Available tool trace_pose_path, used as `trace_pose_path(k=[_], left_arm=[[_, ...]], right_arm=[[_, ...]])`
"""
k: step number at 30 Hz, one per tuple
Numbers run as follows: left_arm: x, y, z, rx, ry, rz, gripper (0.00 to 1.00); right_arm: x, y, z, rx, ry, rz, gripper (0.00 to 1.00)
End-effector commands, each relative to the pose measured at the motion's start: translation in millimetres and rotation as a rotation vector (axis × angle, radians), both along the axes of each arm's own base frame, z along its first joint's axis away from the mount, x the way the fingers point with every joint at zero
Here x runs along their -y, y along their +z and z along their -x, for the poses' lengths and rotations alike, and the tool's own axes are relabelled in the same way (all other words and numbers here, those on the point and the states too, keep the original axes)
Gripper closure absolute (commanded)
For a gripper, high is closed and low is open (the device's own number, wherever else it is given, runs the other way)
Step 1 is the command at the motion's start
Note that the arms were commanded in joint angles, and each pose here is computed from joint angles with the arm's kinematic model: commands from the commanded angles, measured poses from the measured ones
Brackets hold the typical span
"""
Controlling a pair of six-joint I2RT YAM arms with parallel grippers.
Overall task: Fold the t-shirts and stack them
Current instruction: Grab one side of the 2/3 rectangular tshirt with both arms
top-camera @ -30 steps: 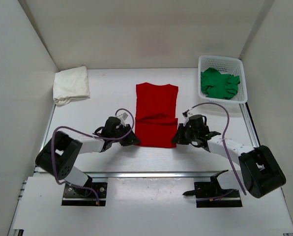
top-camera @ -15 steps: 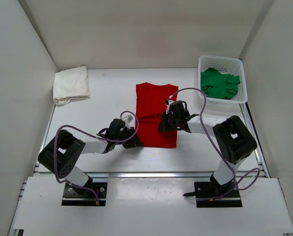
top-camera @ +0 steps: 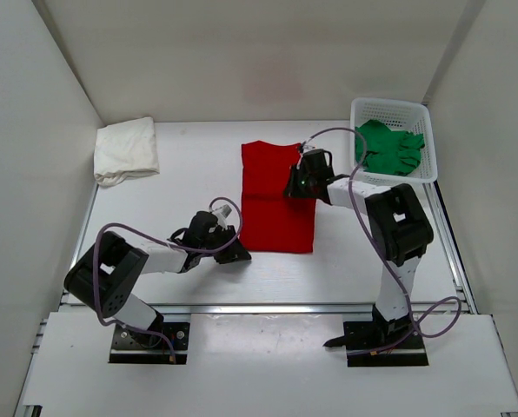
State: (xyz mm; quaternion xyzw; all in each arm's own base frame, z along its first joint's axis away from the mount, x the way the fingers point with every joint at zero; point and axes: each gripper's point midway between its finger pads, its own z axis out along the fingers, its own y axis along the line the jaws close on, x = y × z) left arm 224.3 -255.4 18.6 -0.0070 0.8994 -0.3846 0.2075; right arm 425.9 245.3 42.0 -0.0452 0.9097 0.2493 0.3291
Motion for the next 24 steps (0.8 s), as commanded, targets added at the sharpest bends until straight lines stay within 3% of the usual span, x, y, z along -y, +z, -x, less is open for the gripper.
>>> trace_pose_path(k=[1, 7, 11, 13, 15, 18, 22, 24], left_arm=[[-7.5, 16.4, -5.1, 0.046, 0.017, 0.000, 0.71], [-27.7, 20.4, -10.3, 0.079, 0.063, -0.030, 0.68], [-39.7, 10.8, -14.6, 0.054, 0.094, -0.058, 0.62], [-44.3, 8.7, -19.7, 0.056, 0.117, -0.066, 0.59], [-42.1, 7.8, -21.2, 0.051, 0.116, -0.061, 0.56], [-39.3, 6.2, -27.5, 0.056, 0.129, -0.080, 0.54], [-38.2, -0.1, -31.2, 0.067, 0.141, -0.112, 0.48], [-39.1, -4.5, -33.6, 0.059, 0.148, -0.121, 0.51]], right_arm=[[5.7, 61.2, -37.5, 0.153, -0.042, -0.054, 1.00], [15.9, 83.7, 16.8, 0.171, 0.002, -0.118, 1.00], [32.7, 56.1, 77.3, 0.090, 0.004, -0.152, 1.00], [41.6, 46.7, 99.7, 0.075, -0.003, -0.150, 0.94], [58.7, 25.6, 126.8, 0.028, -0.041, -0.153, 0.76], [74.0, 17.5, 152.2, 0.022, -0.081, -0.175, 0.59], [83.4, 5.5, 172.8, -0.004, -0.112, -0.193, 0.53], [83.0, -4.7, 178.0, -0.039, -0.113, -0.184, 0.53]])
